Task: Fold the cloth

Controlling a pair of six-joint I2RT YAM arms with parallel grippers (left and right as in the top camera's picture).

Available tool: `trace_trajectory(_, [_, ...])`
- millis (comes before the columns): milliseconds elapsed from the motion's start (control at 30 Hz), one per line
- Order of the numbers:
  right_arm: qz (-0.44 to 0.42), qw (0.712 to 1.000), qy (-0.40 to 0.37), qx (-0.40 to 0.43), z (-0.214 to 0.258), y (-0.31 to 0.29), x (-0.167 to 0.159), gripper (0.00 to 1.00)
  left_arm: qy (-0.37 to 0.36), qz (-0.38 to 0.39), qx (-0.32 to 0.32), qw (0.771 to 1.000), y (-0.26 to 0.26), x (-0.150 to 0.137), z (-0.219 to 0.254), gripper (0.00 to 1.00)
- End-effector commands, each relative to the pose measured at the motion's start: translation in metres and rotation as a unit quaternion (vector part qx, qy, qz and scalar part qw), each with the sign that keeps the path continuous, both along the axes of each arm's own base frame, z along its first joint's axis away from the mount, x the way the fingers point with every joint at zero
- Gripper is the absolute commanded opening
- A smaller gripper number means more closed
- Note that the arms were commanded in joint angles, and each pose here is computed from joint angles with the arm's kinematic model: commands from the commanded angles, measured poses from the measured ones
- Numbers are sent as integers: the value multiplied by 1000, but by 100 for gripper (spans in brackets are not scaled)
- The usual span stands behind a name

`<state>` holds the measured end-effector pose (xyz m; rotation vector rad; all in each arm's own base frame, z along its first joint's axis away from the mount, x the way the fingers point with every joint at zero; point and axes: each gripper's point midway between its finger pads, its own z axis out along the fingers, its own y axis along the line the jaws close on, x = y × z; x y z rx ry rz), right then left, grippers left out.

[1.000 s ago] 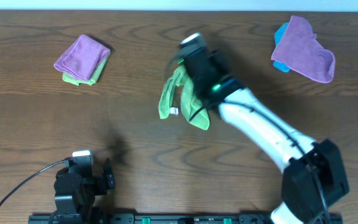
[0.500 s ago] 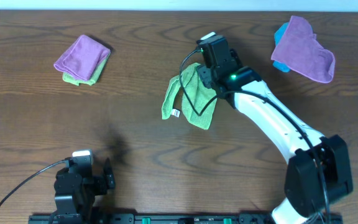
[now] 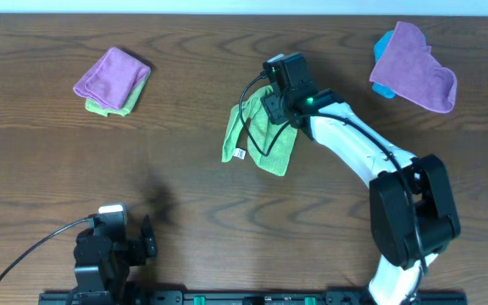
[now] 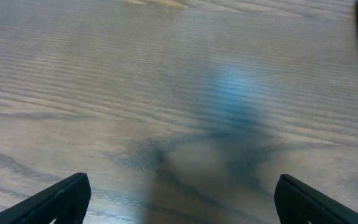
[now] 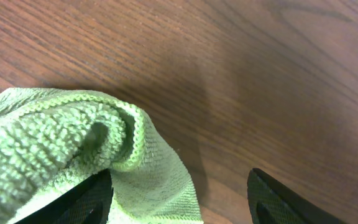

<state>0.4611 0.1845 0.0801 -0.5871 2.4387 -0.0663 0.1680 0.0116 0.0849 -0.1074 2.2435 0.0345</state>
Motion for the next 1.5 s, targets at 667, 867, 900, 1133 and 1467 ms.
trace_trajectory(667, [-126, 984, -115, -55, 26, -69, 58, 1, 22, 19, -15, 999, 2, -4, -17, 95])
trace_trajectory(867, [-207, 963, -140, -101, 37, -131, 68, 46, 22, 19, -15, 999, 2, -4, -17, 96])
trace_trajectory(900, [-208, 963, -134, -104, 35, -133, 66, 52, 22, 19, -15, 999, 2, -4, -17, 95])
trace_trajectory(1133, [-134, 987, -47, -75, 13, -102, 37, 68, 22, 19, -15, 999, 2, -4, -17, 95])
trace_trajectory(1467, [-32, 999, 39, 13, -6, -68, 13, 67, 22, 19, -15, 999, 2, -4, -17, 95])
